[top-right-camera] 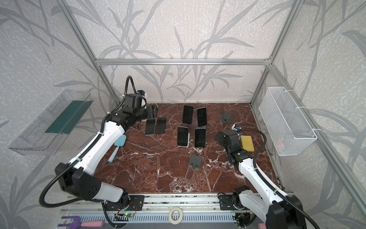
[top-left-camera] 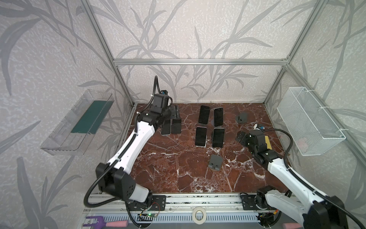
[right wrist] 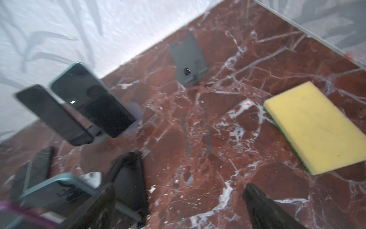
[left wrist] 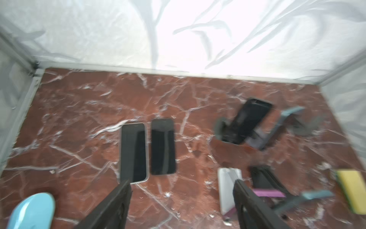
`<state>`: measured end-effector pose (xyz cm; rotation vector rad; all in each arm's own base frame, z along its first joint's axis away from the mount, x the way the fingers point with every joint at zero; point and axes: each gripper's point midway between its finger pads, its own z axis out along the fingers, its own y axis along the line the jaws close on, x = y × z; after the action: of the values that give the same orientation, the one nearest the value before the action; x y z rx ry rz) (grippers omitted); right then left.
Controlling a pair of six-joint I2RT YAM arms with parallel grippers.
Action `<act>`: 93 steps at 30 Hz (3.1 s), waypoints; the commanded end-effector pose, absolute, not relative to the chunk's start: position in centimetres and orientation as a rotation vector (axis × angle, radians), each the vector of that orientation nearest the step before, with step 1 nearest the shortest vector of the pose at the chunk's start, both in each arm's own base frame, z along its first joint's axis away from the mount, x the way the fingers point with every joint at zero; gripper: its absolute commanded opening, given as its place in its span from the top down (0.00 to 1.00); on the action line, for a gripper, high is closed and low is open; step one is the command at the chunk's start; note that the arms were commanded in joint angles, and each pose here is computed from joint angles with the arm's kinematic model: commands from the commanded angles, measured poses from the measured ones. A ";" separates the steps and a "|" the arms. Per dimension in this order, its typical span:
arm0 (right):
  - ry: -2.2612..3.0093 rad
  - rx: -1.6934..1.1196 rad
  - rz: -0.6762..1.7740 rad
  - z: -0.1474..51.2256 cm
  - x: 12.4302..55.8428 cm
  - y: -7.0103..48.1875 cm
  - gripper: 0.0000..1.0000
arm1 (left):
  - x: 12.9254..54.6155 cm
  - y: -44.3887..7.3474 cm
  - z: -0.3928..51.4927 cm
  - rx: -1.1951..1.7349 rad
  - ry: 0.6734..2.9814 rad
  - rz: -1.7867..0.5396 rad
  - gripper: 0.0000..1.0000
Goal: Remove the phone from the phone stand
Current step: 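Raise the left arm back while the right gripper reaches toward the empty round stand, then lower the right gripper around the empty round stand's upright, then close the right gripper on the round stand's upright and lift it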
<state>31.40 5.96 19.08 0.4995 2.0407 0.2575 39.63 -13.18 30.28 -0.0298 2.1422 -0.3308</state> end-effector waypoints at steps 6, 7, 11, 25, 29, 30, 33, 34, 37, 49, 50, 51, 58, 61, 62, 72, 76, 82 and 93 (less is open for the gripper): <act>2.106 0.354 0.206 20.9 24.6 10.8 0.00 | 35.3 -10.7 32.7 -0.362 1.795 -0.543 0.18; 2.127 0.348 0.219 20.3 24.1 11.7 0.01 | 35.0 -11.2 33.3 -0.352 1.764 -0.590 0.18; 2.215 0.310 0.311 18.2 22.6 16.0 0.01 | 34.5 -11.4 34.0 -0.356 1.756 -0.624 0.18; 2.350 0.219 0.245 14.3 22.2 23.1 0.01 | 34.3 -11.6 34.2 -0.355 1.759 -0.645 0.18; 2.365 0.227 0.206 13.2 22.1 22.8 0.01 | 34.4 -11.9 34.2 -0.351 1.766 -0.660 0.18; 2.362 0.226 0.198 13.1 22.2 22.7 0.01 | 34.4 -12.0 34.1 -0.348 1.770 -0.664 0.18; 2.332 0.219 0.169 13.0 22.6 22.4 0.01 | 34.5 -12.2 33.9 -0.346 1.779 -0.673 0.18; 2.329 0.217 0.154 12.9 22.7 22.3 0.01 | 34.5 -12.2 33.9 -0.346 1.781 -0.674 0.18; 2.325 0.218 0.091 12.2 22.7 21.5 0.01 | 34.7 -12.3 33.6 -0.348 1.792 -0.670 0.18; 2.376 0.162 0.175 11.2 20.7 19.8 0.01 | 34.6 -13.1 33.7 -0.337 1.805 -0.722 0.18; 2.377 0.160 0.186 11.3 20.5 19.7 0.01 | 34.7 -13.2 33.6 -0.336 1.806 -0.725 0.18; 2.380 0.153 0.190 11.5 20.3 19.5 0.01 | 34.7 -13.2 33.6 -0.334 1.807 -0.726 0.18; 2.354 0.076 0.229 12.4 20.2 19.6 0.01 | 34.7 -13.2 33.5 -0.333 1.812 -0.724 0.17; 2.362 0.056 0.257 12.1 20.4 20.7 0.01 | 34.9 -13.3 33.3 -0.333 1.816 -0.722 0.18; 2.369 0.050 0.254 12.0 20.4 21.0 0.01 | 34.9 -13.3 33.2 -0.334 1.820 -0.721 0.18; 2.401 0.256 0.219 9.5 20.9 21.7 0.01 | 34.9 -13.3 33.1 -0.334 1.822 -0.719 0.18; 2.393 0.310 0.186 8.5 20.7 21.6 0.04 | 34.9 -13.3 33.1 -0.336 1.821 -0.716 0.18; 2.439 0.207 0.107 7.5 19.5 21.2 0.13 | 34.9 -13.2 33.2 -0.336 1.816 -0.718 0.18; 2.444 -0.030 0.136 8.3 18.3 20.0 0.12 | 34.7 -13.3 33.4 -0.335 1.810 -0.730 0.18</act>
<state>18.63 21.15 8.55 0.0760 2.4495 0.1944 34.86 -13.24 31.10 -0.3319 1.8715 -0.6918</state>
